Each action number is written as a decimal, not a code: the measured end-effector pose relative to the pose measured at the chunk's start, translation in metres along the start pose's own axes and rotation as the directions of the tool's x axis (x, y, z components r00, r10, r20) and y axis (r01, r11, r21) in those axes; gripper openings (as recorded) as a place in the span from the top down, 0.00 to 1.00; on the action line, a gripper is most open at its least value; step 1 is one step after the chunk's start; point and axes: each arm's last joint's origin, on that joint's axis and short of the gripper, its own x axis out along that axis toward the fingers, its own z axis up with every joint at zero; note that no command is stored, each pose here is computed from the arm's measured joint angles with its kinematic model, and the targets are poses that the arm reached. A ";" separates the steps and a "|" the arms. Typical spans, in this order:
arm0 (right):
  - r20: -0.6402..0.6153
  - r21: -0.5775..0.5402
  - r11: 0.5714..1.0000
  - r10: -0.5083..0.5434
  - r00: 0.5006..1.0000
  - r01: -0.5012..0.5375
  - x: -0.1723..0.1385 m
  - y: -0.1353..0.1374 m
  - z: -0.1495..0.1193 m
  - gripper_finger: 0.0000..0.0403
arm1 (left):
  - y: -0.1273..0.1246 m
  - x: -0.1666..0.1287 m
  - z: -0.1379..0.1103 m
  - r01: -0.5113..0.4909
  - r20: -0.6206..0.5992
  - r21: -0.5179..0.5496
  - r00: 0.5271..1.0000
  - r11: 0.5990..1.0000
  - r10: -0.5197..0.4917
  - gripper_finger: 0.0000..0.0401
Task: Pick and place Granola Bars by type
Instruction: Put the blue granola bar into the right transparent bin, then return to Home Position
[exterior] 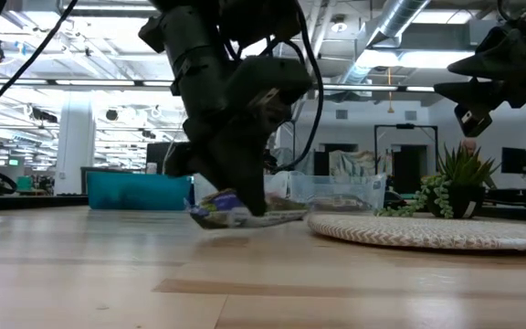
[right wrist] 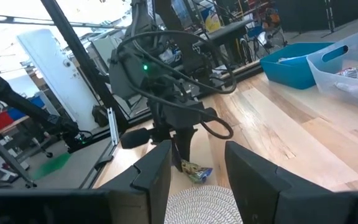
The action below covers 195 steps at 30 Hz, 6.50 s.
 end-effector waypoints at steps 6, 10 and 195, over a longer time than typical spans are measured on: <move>0.000 0.000 1.000 0.000 1.000 0.000 0.000 0.000 0.000 0.65 | 0.003 -0.020 0.015 0.040 0.066 -0.043 0.997 0.998 -0.037 0.90; 0.000 0.000 1.000 0.000 1.000 0.000 0.000 0.000 0.000 0.65 | 0.009 -0.041 0.029 0.046 0.138 -0.061 0.990 0.997 -0.037 0.91; -0.001 0.000 1.000 0.000 1.000 0.000 0.000 0.000 0.000 0.65 | 0.224 -0.153 -0.142 0.161 0.861 0.280 0.393 0.946 -0.322 0.73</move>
